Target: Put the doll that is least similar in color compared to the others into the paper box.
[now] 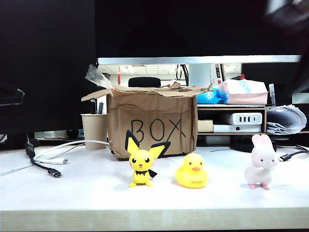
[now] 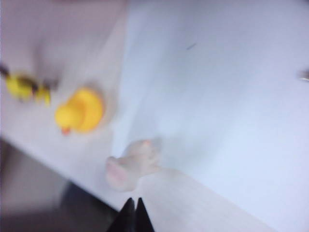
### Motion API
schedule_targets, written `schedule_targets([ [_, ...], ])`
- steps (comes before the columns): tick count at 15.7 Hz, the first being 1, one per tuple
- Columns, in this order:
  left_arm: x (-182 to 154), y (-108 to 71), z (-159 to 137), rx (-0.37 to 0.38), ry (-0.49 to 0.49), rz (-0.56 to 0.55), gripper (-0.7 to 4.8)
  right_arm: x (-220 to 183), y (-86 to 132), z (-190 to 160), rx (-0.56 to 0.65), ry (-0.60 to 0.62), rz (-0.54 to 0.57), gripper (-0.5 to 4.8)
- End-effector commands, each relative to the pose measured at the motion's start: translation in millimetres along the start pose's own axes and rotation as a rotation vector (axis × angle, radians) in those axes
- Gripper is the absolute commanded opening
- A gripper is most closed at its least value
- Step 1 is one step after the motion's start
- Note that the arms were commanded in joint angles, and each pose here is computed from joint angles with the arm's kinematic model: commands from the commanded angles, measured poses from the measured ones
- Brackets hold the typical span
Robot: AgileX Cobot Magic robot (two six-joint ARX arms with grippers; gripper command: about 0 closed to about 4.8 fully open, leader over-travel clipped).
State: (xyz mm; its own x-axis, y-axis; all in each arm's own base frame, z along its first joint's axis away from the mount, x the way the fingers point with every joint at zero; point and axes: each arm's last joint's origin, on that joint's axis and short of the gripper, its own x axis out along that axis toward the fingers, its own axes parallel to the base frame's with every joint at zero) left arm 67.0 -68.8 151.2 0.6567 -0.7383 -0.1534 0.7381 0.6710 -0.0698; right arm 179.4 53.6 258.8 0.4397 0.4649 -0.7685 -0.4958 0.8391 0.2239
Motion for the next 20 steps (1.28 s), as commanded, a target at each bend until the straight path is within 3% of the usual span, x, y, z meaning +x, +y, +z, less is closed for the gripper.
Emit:
schedule_targets([
  [1, 0.1, 0.2, -1.7, -0.001, 0.016, 0.001, -0.05, 27.5, 2.3, 16.8, -0.067, 0.157, 0.056, 0.00],
  [2, 0.1, 0.2, -1.7, -0.001, 0.016, 0.001, -0.05, 35.1, 2.7, 22.0, -0.066, 0.206, 0.065, 0.49],
  [3, 0.1, 0.2, -1.7, -0.001, 0.016, 0.000, -0.05, 41.9, 3.0, 27.4, -0.061, 0.251, 0.072, 1.49],
  [4, 0.1, 0.2, -1.7, -0.001, 0.016, 0.001, -0.05, 46.5, 4.1, 30.2, -0.062, 0.278, 0.077, 2.08],
  [5, 0.1, 0.2, -1.7, -0.001, 0.016, 0.000, -0.06, 54.2, 8.7, 33.6, -0.083, 0.315, 0.072, 2.31],
  [9, 0.1, 0.2, -1.7, -0.001, 0.016, 0.001, -0.05, 58.1, 16.9, 34.5, -0.121, 0.334, 0.045, 2.51],
  [10, 0.1, 0.2, -1.7, -0.001, 0.016, 0.000, -0.05, 58.3, 17.2, 34.4, -0.127, 0.336, 0.029, 3.07],
  [14, 0.1, 0.2, -1.7, -0.001, 0.016, 0.002, -0.05, 58.8, 17.3, 35.1, -0.137, 0.333, -0.011, 3.15],
  [17, 0.1, 0.2, -1.7, -0.001, 0.016, 0.001, -0.05, 59.2, 17.2, 36.0, -0.115, 0.324, -0.021, 4.36],
  [20, 0.1, 0.2, -1.7, -0.001, 0.016, 0.001, -0.05, 59.9, 16.7, 36.6, -0.116, 0.320, -0.033, 4.41],
])
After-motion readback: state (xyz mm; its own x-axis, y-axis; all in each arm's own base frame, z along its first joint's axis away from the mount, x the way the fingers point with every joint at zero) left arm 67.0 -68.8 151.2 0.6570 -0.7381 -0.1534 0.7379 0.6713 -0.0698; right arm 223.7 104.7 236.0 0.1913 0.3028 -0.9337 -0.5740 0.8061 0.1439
